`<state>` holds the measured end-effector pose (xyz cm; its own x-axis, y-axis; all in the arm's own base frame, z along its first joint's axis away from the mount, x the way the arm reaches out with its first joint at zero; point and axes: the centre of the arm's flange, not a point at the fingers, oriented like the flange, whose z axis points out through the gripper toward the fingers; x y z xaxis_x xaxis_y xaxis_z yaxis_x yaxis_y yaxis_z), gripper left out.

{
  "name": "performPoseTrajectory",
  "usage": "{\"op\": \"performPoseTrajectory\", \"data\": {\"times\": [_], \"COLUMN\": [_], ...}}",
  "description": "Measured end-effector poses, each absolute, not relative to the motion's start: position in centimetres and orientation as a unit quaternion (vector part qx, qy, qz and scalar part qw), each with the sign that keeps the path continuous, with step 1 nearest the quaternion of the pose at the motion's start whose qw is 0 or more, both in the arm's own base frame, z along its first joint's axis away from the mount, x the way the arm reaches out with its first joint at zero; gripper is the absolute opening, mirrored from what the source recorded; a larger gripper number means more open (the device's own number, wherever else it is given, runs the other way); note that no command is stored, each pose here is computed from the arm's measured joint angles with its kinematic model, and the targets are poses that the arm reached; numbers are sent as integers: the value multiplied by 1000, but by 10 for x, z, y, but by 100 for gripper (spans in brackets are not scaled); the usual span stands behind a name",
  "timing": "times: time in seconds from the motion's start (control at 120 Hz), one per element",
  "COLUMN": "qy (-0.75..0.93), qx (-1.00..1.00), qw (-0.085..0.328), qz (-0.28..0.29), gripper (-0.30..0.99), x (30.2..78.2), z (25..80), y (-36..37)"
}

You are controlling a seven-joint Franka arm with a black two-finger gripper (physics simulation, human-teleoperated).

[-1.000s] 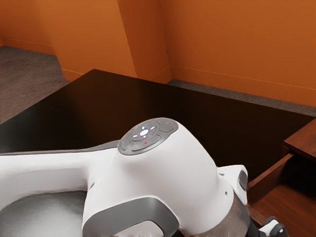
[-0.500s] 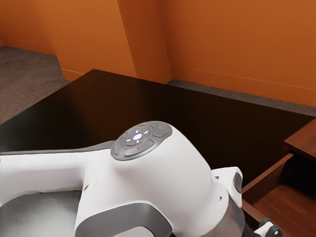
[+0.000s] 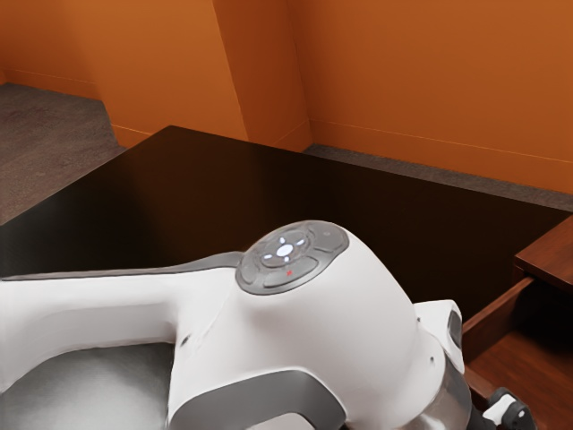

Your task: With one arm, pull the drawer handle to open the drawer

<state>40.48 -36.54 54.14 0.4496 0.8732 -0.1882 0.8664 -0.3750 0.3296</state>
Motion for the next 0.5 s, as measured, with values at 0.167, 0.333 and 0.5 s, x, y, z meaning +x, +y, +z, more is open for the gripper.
{"op": "performPoseTrajectory", "data": {"times": [0.167,0.333,0.5], "qy": [527,526,524], "qx": [828,827,827], "qw": [192,200,203], "qz": [4,-1,-1], "gripper": [36,36,35], "x": [403,395,386], "z": [541,548,551], "y": [-364,-357,-351]}}
